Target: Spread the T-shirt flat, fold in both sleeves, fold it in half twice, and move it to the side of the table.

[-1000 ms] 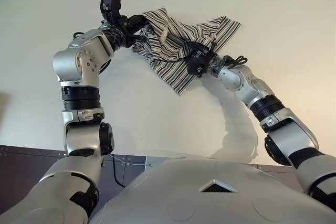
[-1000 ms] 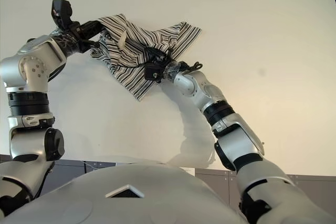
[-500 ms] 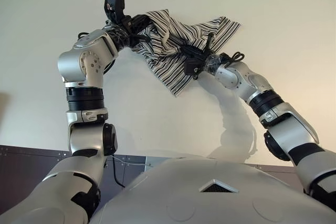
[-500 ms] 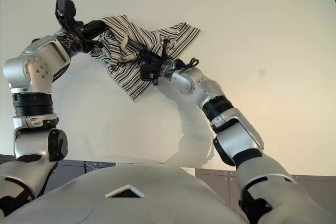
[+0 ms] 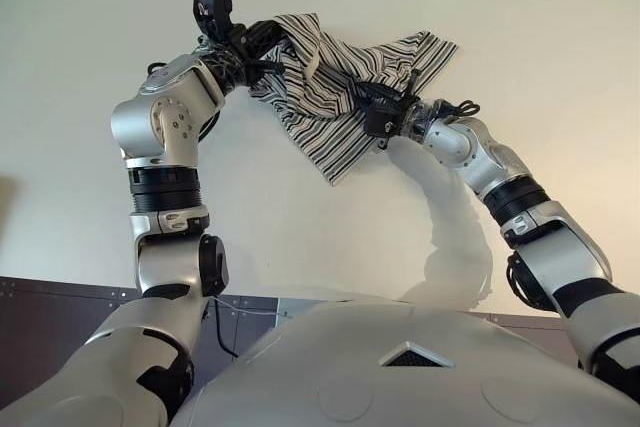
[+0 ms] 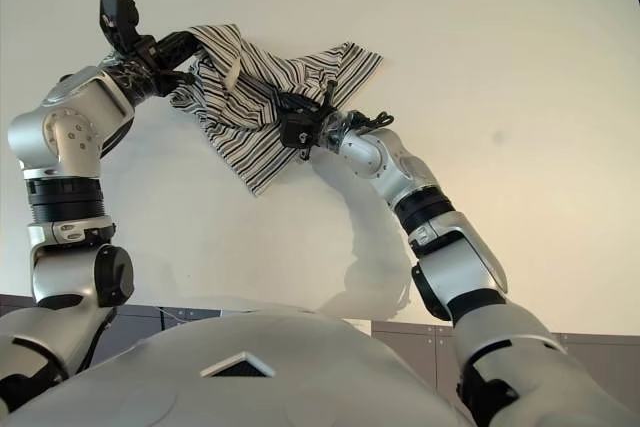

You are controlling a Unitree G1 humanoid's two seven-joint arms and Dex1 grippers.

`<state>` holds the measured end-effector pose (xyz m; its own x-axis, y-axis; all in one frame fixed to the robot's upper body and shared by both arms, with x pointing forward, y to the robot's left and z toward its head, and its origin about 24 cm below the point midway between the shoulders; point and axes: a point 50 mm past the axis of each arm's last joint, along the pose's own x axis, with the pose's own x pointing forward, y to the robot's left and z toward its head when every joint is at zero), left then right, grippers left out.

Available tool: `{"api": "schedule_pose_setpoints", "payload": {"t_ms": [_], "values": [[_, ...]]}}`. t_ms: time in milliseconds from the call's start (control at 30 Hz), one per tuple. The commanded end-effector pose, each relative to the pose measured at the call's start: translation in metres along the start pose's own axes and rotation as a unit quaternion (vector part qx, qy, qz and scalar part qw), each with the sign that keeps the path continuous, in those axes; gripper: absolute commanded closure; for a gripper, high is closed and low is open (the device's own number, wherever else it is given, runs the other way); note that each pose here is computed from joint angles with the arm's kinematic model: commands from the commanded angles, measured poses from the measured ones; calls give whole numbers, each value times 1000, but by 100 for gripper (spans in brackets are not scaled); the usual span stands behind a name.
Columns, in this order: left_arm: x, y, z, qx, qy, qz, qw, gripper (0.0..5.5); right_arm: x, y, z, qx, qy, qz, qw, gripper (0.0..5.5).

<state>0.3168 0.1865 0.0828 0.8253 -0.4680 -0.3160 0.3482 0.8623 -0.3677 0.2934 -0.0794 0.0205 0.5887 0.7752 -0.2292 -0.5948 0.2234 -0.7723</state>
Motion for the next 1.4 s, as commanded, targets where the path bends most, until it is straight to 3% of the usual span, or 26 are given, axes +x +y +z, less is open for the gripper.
{"api": "schedule_pose_setpoints", "payload": {"t_ms": [33, 133, 333, 667, 900, 1033, 1233, 1333, 1400], "values": [[-2, 1, -2, -3, -4, 8, 1000, 540, 0, 0, 7, -1, -17, 8, 1000, 367], [-1, 1, -1, -4, -6, 9, 1000, 540, 2, 7, 11, -9, -23, 24, 999, 309], [2, 0, 1, -3, -7, 6, 1000, 540, 8, 16, 5, -21, -6, 45, 999, 309], [1, -2, 1, -7, -10, -2, 1000, 540, 11, -8, -6, 23, 6, -4, 1000, 309], [-2, -4, -5, -15, -10, -1, 1000, 540, 1, -38, -9, 114, -18, 40, 993, 309], [-2, -8, 7, -24, -38, -4, 999, 540, 5, -61, -10, 136, -6, 38, 990, 309], [-2, -12, 21, -21, -65, -4, 998, 540, -3, -59, -15, 84, 7, 110, 990, 309], [-2, -9, 22, -16, -63, 1, 998, 540, -19, -44, -14, -114, -10, 208, 971, 309], [-2, -9, 21, -17, -64, 3, 998, 540, -19, -39, -8, -188, -37, 226, 955, 309]]}}
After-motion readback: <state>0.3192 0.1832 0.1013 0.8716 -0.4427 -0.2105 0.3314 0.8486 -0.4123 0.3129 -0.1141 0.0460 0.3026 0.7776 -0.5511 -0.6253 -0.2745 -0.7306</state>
